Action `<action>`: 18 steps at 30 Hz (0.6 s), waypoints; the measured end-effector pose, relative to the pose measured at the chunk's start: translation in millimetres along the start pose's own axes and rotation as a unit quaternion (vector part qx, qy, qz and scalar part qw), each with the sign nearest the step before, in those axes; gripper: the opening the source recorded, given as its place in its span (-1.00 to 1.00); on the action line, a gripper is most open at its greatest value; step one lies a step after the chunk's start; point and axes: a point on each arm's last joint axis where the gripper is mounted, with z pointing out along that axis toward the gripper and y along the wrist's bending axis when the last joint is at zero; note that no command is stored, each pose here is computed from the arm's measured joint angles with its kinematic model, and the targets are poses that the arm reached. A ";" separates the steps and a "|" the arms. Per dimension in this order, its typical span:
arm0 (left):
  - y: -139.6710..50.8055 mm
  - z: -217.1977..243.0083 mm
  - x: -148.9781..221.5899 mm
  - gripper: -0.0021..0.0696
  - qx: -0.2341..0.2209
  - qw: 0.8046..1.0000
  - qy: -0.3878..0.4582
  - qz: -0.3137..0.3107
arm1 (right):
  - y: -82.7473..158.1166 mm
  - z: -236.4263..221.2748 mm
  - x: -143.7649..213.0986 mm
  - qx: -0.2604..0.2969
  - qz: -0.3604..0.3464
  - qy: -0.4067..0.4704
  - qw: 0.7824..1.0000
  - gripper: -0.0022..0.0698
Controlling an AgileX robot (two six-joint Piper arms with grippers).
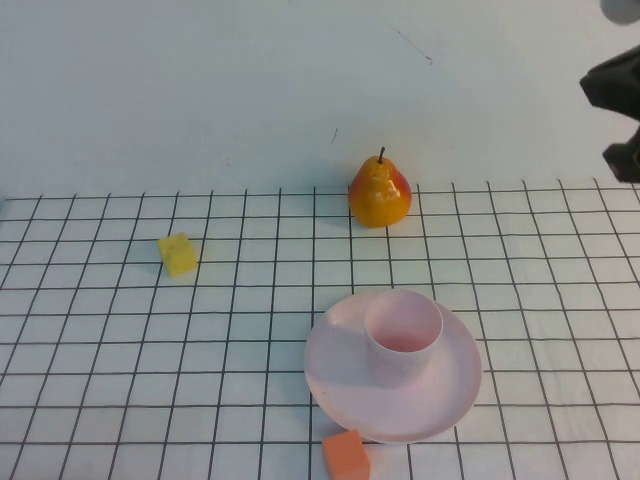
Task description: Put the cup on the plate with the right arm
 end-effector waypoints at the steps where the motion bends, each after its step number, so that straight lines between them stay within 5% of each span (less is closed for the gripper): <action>1: 0.0 0.0 0.0 -0.95 0.000 1.000 0.000 0.000 | 3.8 0.3 7.6 0.000 0.009 -0.004 1.000 -0.94; 9: 0.0 0.0 0.0 -0.95 0.000 1.000 0.000 0.000 | 19.7 -5.1 43.0 0.024 0.051 -0.064 0.996 -0.94; 18: 0.0 0.0 0.0 -0.95 0.000 1.000 0.000 0.000 | 18.9 -3.6 41.6 0.036 0.055 -0.095 0.993 -0.94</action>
